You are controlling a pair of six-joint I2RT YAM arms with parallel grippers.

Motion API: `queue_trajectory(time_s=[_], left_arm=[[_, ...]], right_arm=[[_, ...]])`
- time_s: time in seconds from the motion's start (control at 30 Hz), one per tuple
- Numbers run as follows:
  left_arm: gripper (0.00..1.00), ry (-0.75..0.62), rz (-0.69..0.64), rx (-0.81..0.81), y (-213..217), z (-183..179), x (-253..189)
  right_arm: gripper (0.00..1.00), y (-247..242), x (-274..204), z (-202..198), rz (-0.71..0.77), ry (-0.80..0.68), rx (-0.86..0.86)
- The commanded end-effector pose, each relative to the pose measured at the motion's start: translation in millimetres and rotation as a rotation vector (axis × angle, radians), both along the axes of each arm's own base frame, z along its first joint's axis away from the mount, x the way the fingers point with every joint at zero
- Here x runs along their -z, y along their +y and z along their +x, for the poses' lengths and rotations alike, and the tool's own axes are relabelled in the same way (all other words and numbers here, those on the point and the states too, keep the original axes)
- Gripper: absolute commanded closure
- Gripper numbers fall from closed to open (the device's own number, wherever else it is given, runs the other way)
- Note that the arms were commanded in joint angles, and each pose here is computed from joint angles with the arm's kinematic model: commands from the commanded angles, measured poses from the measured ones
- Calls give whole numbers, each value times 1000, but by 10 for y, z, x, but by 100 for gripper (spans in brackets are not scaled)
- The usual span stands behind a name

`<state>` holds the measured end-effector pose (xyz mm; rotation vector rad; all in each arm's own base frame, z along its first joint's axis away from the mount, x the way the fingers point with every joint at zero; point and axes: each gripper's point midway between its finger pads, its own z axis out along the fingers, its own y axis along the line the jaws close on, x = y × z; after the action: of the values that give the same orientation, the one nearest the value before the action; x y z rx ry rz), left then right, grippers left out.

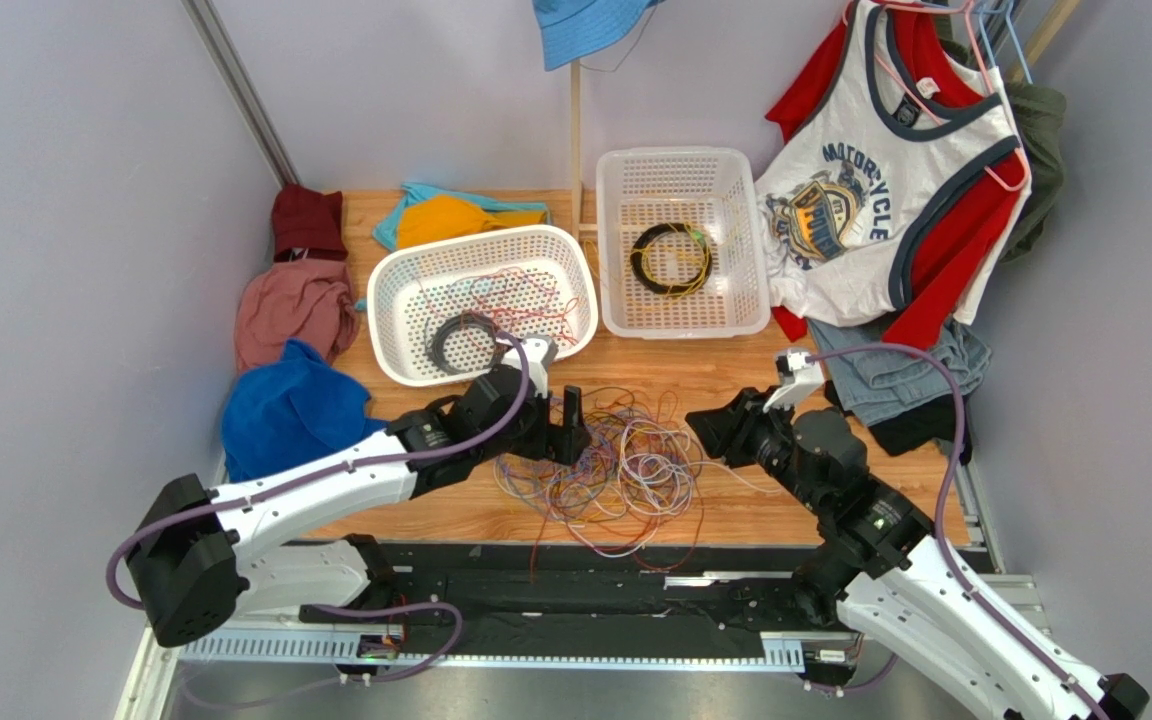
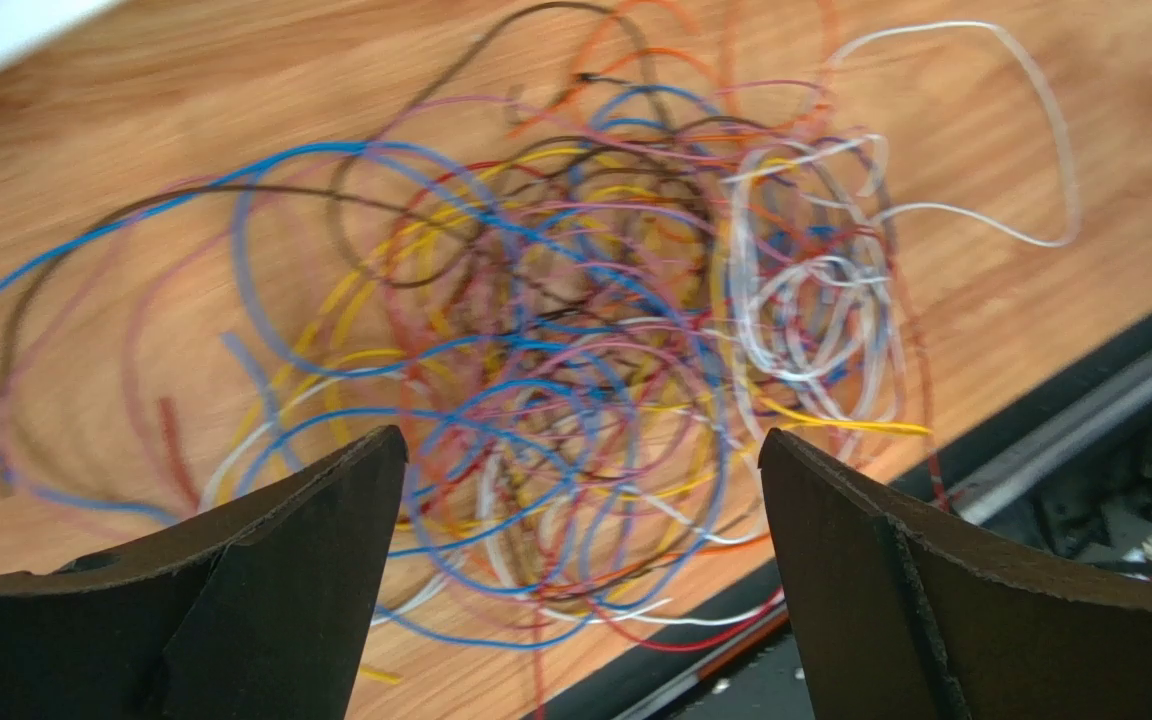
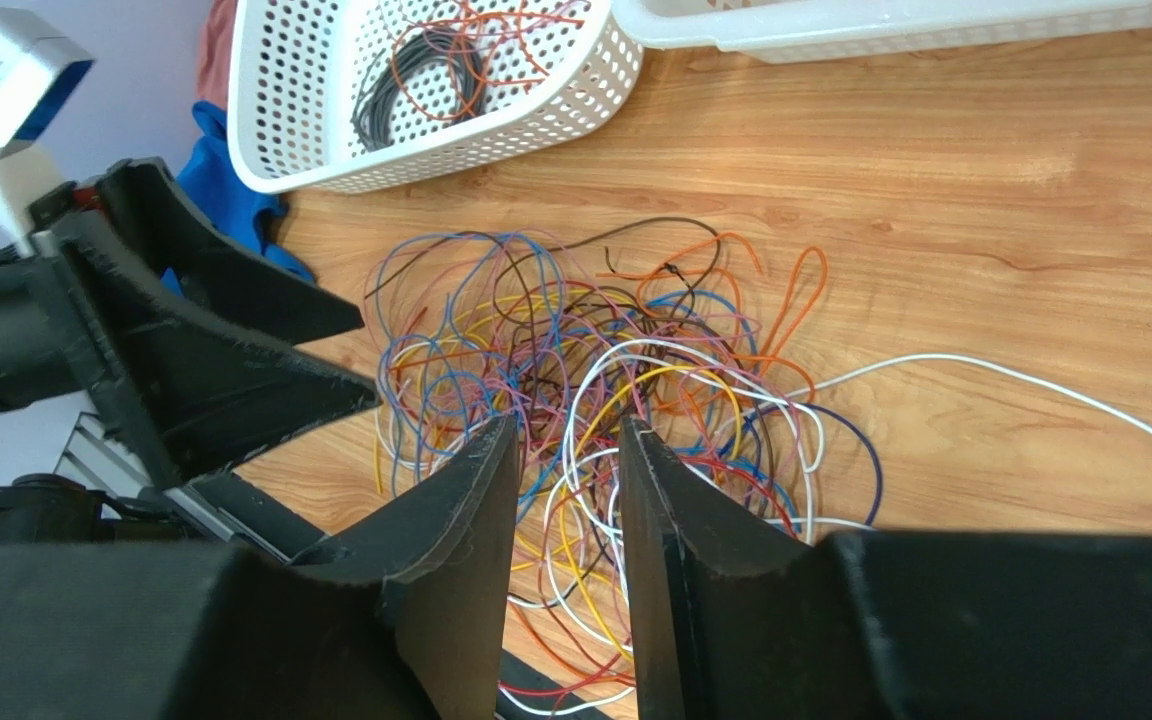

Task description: Untangle the cables

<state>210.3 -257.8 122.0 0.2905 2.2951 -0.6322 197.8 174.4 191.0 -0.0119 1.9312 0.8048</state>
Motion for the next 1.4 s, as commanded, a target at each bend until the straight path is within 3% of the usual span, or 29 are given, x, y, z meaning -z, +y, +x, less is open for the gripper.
queue_trajectory(time_s=[0.0,0.17,0.4,0.83,0.93,0.97,1.03,1.07,1.17,1.37], left_arm=[[4,-70,-151,25,-393,16,-266],[4,-55,-131,46,-515,55,-160],[21,26,-100,91,-654,-27,212],[34,133,-53,165,-857,-129,730],[53,134,-47,174,-838,-153,749],[67,133,-41,169,-811,-159,761],[84,121,-45,168,-777,-166,674],[99,100,-37,150,-741,-131,623],[100,12,-24,123,-588,-65,191],[100,-281,-191,158,-317,-113,-1491]], right_arm=[[65,-30,123,47,-7,23,39],[66,48,244,63,-37,76,16],[67,0,321,52,-49,81,30],[67,-20,269,54,-60,74,34],[68,-37,231,52,-56,65,39],[68,-54,217,51,-55,64,47],[68,-75,128,44,-36,41,55],[68,-91,82,40,-32,35,59],[63,-153,-94,19,-10,-4,76],[54,-186,-511,-4,80,-144,71]])
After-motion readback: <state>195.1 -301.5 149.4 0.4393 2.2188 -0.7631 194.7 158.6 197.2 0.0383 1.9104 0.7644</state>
